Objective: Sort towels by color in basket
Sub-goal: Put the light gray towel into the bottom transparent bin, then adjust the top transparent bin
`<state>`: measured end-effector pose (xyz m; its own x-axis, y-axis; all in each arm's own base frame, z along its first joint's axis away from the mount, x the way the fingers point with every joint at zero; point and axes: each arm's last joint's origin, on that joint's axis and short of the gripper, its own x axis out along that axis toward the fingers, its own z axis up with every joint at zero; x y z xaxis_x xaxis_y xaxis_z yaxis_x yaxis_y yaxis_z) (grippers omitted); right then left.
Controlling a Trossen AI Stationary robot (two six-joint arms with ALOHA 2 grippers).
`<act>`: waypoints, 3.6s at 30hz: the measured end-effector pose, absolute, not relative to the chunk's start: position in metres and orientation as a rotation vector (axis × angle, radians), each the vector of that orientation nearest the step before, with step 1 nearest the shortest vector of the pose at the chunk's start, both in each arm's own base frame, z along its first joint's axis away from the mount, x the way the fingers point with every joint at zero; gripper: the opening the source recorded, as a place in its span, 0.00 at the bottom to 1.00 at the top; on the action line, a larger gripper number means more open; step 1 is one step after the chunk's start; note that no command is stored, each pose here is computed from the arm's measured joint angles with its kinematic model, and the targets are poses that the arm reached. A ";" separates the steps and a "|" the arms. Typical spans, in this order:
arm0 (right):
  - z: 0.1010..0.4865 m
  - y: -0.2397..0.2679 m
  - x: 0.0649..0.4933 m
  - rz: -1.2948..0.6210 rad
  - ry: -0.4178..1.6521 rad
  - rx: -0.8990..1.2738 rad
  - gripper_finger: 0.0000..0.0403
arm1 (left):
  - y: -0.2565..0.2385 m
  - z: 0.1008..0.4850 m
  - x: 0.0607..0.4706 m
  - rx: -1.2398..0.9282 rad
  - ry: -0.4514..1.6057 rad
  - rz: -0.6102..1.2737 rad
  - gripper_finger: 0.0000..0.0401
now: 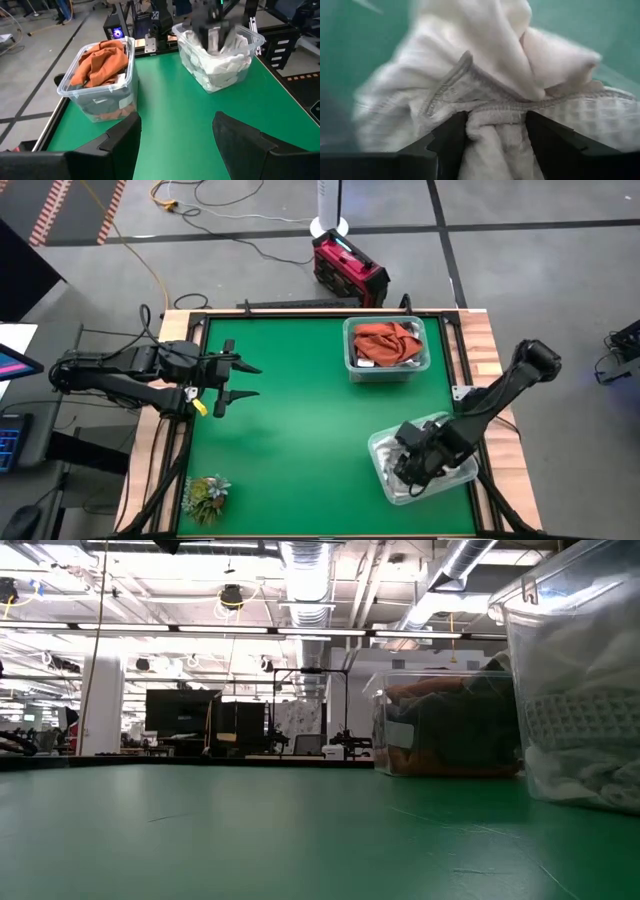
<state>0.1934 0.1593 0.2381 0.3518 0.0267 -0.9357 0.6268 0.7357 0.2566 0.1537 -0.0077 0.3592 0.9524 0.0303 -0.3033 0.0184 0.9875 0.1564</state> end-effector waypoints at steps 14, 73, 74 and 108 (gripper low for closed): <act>0.314 0.115 0.164 -0.556 0.705 0.481 0.59 | -0.007 0.352 0.156 0.107 0.271 0.031 0.59; 0.155 -0.013 0.118 -0.048 0.131 0.452 0.59 | 0.016 0.198 0.084 -0.076 0.028 0.276 0.59; 0.156 -0.014 0.117 -0.046 0.119 0.484 0.59 | 0.016 0.198 0.085 -0.064 0.027 0.275 0.59; 0.157 -0.015 0.117 -0.061 0.103 0.539 0.59 | 0.015 0.179 0.082 -0.356 0.194 0.322 0.59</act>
